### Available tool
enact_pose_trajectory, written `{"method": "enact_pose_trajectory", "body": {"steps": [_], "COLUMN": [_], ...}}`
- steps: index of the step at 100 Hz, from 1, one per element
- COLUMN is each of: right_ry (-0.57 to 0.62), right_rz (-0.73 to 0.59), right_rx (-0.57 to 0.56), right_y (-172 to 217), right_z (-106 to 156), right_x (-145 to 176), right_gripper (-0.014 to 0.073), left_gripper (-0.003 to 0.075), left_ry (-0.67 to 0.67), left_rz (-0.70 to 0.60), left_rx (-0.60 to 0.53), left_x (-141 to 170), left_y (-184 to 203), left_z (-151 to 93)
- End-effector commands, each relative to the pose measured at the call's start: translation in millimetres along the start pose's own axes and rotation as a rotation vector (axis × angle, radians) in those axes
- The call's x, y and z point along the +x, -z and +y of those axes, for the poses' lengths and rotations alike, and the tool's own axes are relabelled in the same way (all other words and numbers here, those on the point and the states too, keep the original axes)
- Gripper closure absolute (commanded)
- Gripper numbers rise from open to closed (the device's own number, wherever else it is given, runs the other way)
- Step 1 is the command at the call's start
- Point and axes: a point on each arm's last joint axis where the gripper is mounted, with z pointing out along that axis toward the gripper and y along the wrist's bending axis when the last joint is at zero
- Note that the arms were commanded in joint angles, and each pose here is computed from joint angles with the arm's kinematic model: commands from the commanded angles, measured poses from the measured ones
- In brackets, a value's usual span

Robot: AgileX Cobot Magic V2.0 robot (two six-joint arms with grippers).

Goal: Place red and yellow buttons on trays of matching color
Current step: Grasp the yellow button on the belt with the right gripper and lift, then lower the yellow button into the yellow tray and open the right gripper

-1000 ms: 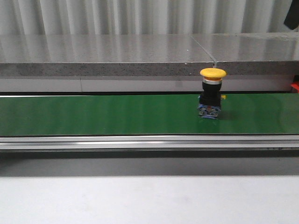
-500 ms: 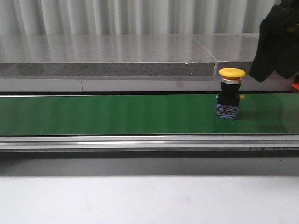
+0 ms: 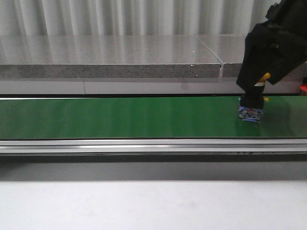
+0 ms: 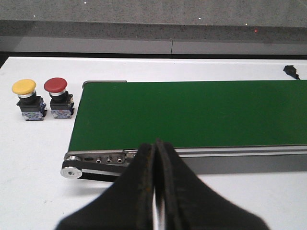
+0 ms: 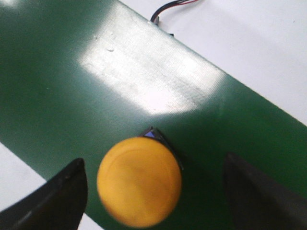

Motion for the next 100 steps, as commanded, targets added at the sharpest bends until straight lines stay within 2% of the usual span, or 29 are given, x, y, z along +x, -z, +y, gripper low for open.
{"method": "enact_pose_trajectory", "body": {"steps": [1,11,26,35,50,66,82,92,100], "right_ry": [-0.002,-0.005,-0.005,-0.007,-0.023,-0.079,-0.329,-0.543,-0.672], "right_rz": [-0.075,-0.067,-0.057,-0.043,-0.049,-0.099,-0.189,-0.248,-0.277], "right_rx": [0.017,0.015,0.007,-0.007,0.009,0.183,0.368,0.466,0.538], "right_y": [8,3,5,8,27,68,117,146,162], "right_z": [-1,-2,-1,0,2,-13,-53,-88,-112], "right_x": [-10,-10,-9,-9,-15,-13,3,25,46], "right_gripper": [0.0023,0.0085,0.0314,0.0403,0.0410,0.0410,0.0417,0.0417,0.0417], "left_gripper": [0.0741,0.0741,0.0741,0.0741,0.0741,0.0741,0.0741,0.0741,0.0741], "left_ry": [0.010,0.010,0.010,0.010,0.010,0.010,0.010,0.010,0.010], "left_rz": [-0.078,-0.078,-0.078,-0.078,-0.078,-0.078,-0.078,-0.078,-0.078], "left_rx": [0.014,0.014,0.014,0.014,0.014,0.014,0.014,0.014,0.014], "left_x": [-13,-13,-13,-13,-13,-13,-13,-13,-13], "left_y": [3,3,3,3,3,3,3,3,3], "left_z": [-1,-1,-1,-1,-1,-1,-1,-1,-1]}}
